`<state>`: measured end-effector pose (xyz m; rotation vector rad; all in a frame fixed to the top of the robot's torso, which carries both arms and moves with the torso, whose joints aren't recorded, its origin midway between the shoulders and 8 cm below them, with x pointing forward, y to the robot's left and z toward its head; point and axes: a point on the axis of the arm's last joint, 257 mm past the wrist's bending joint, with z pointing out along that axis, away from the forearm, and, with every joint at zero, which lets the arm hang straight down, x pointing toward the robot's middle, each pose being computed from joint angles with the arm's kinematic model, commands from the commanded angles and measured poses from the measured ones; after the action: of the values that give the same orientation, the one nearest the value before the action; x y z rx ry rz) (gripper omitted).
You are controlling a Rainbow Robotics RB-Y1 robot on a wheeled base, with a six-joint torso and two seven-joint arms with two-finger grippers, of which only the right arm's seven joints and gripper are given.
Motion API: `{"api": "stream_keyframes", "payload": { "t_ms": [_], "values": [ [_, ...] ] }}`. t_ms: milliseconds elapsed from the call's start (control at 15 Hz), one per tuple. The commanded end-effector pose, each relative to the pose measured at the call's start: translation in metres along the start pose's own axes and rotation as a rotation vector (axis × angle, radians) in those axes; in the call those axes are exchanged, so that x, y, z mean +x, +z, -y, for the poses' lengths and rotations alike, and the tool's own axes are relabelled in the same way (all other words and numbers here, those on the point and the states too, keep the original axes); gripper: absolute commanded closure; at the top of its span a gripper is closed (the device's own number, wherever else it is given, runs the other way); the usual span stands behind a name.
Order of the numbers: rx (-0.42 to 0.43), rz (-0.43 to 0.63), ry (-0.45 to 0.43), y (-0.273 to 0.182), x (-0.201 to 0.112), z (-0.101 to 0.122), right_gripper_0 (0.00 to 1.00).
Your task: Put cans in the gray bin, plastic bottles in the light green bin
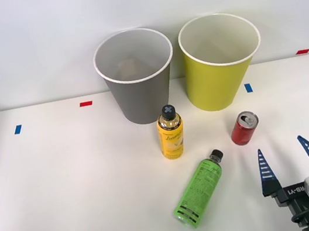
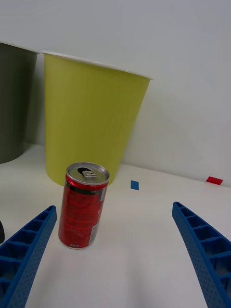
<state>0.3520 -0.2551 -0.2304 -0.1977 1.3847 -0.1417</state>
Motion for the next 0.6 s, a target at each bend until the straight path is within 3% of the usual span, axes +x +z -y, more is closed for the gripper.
{"api": "stream_keyframes", "payload": {
  "t_ms": [67, 400, 467, 600],
  "values": [
    [0.002, -0.001, -0.018, -0.003, 0.001, 0.001, 0.18],
    [0.007, -0.032, -0.056, -0.01, 0.009, 0.007, 0.18],
    [-0.003, -0.037, -0.043, -0.007, 0.011, 0.009, 0.18],
    [-0.003, -0.052, 0.064, -0.006, 0.014, 0.007, 0.18]
  ]
}}
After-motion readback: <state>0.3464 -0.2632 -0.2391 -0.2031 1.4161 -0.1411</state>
